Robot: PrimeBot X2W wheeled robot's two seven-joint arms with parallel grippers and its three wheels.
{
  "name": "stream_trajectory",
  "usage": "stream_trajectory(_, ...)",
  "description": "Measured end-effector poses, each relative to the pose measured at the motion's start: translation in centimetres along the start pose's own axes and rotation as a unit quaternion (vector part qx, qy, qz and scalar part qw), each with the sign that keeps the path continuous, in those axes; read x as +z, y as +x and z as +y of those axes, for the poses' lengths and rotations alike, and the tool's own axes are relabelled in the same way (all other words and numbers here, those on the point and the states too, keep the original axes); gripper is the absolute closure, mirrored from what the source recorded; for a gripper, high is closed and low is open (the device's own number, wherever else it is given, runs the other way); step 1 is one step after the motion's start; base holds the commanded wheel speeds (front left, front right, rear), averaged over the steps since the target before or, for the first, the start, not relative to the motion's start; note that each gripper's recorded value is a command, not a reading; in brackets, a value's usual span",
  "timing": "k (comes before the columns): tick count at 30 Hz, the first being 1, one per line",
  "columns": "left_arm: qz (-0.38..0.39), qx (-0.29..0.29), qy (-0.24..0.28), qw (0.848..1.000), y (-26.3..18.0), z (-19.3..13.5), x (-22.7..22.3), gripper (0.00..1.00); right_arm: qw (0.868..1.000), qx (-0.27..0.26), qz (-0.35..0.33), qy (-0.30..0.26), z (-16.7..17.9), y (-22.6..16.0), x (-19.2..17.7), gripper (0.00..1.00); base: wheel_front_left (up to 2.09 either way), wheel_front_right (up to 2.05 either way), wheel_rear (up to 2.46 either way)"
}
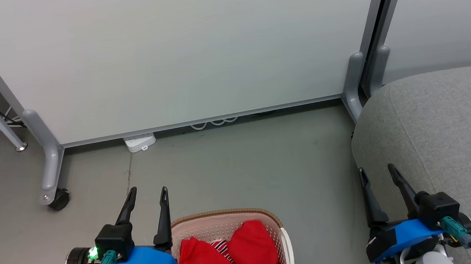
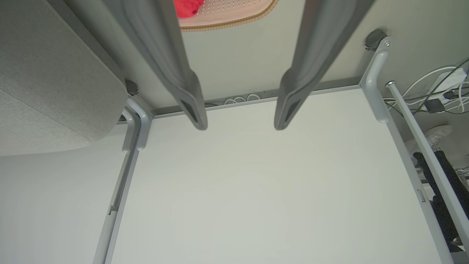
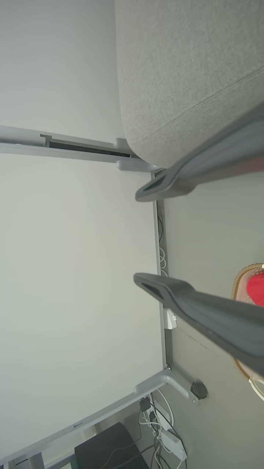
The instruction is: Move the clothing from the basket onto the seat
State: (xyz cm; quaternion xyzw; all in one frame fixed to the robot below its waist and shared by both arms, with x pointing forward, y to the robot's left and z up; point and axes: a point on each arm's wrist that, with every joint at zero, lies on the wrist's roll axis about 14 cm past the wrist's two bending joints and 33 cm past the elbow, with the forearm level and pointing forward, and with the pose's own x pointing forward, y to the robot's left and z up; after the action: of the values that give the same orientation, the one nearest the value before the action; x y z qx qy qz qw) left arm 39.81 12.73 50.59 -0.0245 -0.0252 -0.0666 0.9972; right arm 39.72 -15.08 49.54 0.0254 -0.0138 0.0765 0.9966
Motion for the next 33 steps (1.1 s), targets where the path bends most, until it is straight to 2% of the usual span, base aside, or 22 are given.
stream_trajectory(19,0.018,0.001,-0.007,1.000,-0.2,0.2,-1.1,0.00,1.000,-0.005,0.011,0.003,-0.2,-0.1,-0.7,0.00,0.00,0.00,0.00)
stream_trajectory(33,0.121,-0.044,-0.018,0.991,2.2,-1.9,-7.2,0.00,0.999,-0.018,0.026,0.009,-1.3,0.8,-1.9,0.00,0.00,0.00,0.00)
